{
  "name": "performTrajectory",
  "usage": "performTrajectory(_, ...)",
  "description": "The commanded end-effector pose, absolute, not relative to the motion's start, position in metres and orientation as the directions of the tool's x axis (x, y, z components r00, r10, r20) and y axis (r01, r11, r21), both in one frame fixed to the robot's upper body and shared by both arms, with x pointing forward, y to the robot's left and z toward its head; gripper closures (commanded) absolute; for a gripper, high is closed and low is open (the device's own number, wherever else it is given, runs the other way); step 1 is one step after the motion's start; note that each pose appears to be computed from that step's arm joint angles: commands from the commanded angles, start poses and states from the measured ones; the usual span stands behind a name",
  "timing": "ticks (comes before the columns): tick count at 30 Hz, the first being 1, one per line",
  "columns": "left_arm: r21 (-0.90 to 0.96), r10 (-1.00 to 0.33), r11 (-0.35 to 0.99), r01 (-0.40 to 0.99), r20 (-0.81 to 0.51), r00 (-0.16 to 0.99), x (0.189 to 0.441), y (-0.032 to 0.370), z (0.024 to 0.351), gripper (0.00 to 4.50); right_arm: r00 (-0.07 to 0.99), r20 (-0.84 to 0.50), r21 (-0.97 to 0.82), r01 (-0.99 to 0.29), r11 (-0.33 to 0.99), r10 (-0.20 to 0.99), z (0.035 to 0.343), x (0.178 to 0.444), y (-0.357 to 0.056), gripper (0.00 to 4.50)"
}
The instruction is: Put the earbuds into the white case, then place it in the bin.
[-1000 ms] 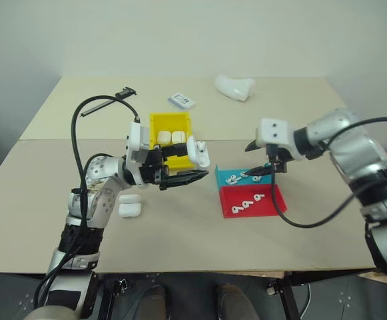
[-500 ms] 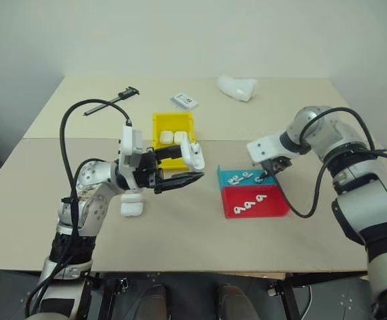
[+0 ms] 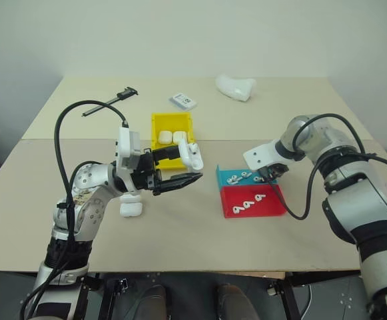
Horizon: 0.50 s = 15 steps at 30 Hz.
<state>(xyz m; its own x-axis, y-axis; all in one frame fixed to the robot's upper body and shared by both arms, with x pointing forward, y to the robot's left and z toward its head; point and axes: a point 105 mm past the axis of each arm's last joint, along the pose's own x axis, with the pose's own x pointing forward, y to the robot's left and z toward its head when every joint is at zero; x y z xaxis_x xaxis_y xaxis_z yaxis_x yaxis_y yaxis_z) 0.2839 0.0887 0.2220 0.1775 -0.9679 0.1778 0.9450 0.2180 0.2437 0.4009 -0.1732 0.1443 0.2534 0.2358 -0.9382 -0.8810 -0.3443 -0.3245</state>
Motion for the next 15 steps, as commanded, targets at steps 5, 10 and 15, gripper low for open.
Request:
performTrajectory(5,0.287,-0.968,0.204,0.936,0.199,0.15,0.2778,0.0878,0.2336,1.72,0.252,-0.936,-0.328,-0.878,-0.348,0.248,0.1556,0.3975,-0.1815,1.94)
performTrajectory(10,0.291,-0.971,0.194,0.937,0.196,0.14,0.2784,0.086,0.234,1.72,0.235,-0.941,-0.312,-0.883,-0.351,0.245,0.1533,0.3943,-0.1845,1.94)
performTrajectory(15,0.29,-0.971,0.189,0.938,0.195,0.136,0.2777,0.0859,0.2341,1.72,0.231,-0.938,-0.313,-0.887,-0.34,0.259,0.1525,0.3928,-0.1855,1.94)
